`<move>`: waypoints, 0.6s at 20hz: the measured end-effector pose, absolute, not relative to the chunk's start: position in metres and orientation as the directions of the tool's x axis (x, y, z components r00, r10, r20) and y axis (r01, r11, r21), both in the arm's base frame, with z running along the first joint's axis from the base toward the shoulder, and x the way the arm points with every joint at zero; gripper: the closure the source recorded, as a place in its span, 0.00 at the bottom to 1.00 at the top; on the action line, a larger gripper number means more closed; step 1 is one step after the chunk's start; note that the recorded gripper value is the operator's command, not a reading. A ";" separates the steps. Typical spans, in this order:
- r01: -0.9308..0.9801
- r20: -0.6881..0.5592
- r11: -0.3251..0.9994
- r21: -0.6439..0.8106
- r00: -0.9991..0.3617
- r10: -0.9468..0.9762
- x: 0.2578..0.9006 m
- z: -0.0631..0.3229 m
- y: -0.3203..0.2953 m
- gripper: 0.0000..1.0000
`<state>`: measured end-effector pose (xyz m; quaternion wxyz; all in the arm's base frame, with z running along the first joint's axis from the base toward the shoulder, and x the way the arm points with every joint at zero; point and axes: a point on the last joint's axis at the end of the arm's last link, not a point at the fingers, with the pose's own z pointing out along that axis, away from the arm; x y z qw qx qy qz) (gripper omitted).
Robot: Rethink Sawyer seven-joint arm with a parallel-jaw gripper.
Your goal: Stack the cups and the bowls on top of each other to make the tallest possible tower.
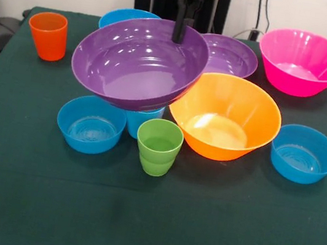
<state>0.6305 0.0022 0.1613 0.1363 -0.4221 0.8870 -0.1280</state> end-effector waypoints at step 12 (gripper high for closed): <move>-0.690 -0.111 0.636 -0.345 -0.643 -0.758 0.617 0.157 0.016 1.00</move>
